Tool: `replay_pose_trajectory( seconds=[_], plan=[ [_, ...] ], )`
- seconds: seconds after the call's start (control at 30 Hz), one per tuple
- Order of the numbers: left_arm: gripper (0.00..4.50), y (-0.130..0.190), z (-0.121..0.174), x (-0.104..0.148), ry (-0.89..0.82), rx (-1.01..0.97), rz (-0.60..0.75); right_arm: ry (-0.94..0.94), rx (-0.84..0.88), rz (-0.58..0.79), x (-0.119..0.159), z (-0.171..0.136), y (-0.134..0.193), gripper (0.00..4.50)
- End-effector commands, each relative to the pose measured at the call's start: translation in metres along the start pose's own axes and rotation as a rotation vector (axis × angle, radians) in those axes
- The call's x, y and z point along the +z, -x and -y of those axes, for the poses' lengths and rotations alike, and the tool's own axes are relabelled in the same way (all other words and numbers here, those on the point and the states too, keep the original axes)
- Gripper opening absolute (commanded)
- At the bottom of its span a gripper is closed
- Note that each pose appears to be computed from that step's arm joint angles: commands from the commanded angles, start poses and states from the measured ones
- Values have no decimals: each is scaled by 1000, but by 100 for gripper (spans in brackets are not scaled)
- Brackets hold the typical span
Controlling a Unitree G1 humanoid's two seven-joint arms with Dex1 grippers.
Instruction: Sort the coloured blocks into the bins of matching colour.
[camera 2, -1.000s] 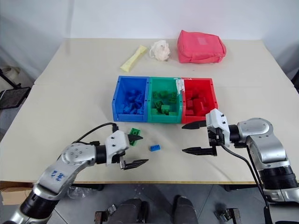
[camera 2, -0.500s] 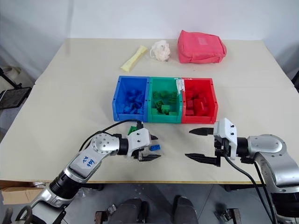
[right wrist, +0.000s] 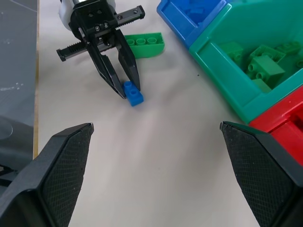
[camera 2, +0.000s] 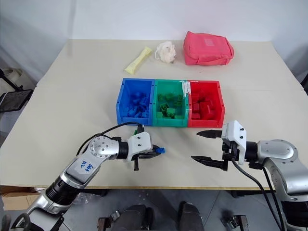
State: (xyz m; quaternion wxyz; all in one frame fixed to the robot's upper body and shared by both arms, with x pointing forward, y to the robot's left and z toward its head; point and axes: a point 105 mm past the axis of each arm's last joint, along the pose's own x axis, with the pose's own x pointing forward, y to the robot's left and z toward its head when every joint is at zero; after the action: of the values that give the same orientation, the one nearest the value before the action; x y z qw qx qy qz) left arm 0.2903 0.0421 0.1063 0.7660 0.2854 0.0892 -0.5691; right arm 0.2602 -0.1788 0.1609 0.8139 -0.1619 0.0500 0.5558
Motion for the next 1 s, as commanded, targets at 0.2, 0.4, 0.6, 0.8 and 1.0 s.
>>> replay_pose_trajectory(
  seconds=[0.2, 0.4, 0.6, 0.8, 1.0],
  plan=[
    [45, 27, -47, 52, -17, 253, 205, 32, -57, 73, 15, 10, 16, 450],
    [45, 56, -86, 67, -3, 436, 202, 46, -102, 112, 23, 21, 19, 450],
    [117, 80, -127, 51, -13, 634, 86, 56, -106, 120, 26, 24, 16, 450],
    [289, 69, -127, 52, -22, 574, 113, 68, -108, 128, 29, 27, 12, 450],
    [446, 81, -124, 51, 1, 557, 119, 73, -105, 127, 30, 29, 11, 450]
  ],
)
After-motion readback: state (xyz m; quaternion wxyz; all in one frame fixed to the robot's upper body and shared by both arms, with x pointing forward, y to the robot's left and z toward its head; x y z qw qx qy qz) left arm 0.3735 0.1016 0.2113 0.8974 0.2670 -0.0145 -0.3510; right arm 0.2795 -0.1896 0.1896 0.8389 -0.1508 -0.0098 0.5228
